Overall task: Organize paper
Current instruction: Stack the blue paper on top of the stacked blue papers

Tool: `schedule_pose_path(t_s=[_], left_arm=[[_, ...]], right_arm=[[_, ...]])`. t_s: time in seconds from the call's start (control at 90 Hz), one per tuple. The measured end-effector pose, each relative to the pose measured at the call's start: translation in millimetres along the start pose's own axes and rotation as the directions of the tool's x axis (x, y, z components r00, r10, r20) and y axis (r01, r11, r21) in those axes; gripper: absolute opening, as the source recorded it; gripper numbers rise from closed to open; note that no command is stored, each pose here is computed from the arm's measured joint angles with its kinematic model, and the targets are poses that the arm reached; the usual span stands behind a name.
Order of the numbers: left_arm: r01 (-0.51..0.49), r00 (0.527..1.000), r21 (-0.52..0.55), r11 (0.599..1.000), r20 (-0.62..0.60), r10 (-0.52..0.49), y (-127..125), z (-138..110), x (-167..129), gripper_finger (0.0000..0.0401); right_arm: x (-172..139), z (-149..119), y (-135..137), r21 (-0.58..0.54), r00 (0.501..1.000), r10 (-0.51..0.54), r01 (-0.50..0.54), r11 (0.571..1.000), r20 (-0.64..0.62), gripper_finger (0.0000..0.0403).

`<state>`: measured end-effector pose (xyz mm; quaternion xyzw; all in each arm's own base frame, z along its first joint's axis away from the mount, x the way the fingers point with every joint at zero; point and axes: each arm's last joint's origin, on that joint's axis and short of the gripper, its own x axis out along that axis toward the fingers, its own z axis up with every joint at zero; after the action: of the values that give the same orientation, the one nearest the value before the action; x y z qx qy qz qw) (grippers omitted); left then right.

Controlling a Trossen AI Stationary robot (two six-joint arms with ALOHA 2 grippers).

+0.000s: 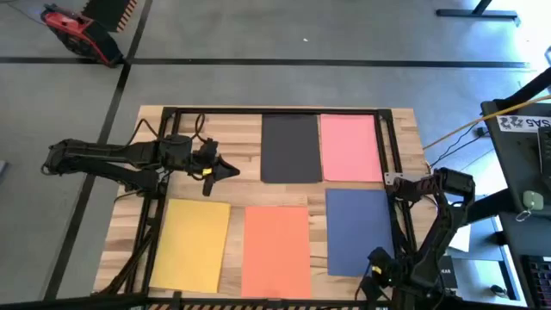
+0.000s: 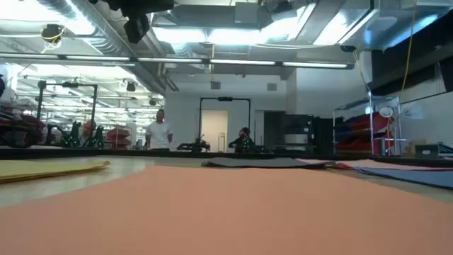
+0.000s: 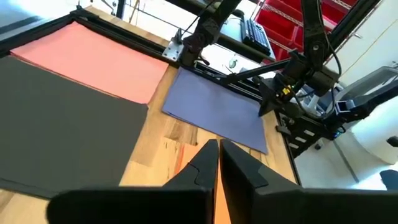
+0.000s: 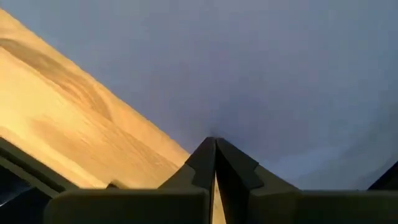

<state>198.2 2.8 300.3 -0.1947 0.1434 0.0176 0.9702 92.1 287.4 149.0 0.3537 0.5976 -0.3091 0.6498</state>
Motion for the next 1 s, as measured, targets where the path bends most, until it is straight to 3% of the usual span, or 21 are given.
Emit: schedule_pose_path(t_s=[0.144, 0.5, 1.0], left_arm=[[0.0, 1.0, -0.001, 1.0, 0.001, 0.0, 0.1, 0.1, 0.0, 0.0], [-0.004, 1.0, 0.0, 1.0, -0.005, 0.004, 0.5, -0.4, -0.1, 0.0], [-0.034, 0.999, 0.018, 0.999, -0.01, 0.034, 6.1, 0.1, -0.4, 0.0]], right_arm=[[-3.1, -7.2, 5.0, 0.023, 0.994, 0.04, -0.038, 0.999, -0.106, 0.0], [-0.7, -13.8, 13.0, 0.043, 0.979, 0.11, -0.104, 0.994, -0.172, 0.0], [21.0, -10.2, 8.5, 0.042, 0.986, 0.047, -0.04, 0.998, -0.158, 0.0]])
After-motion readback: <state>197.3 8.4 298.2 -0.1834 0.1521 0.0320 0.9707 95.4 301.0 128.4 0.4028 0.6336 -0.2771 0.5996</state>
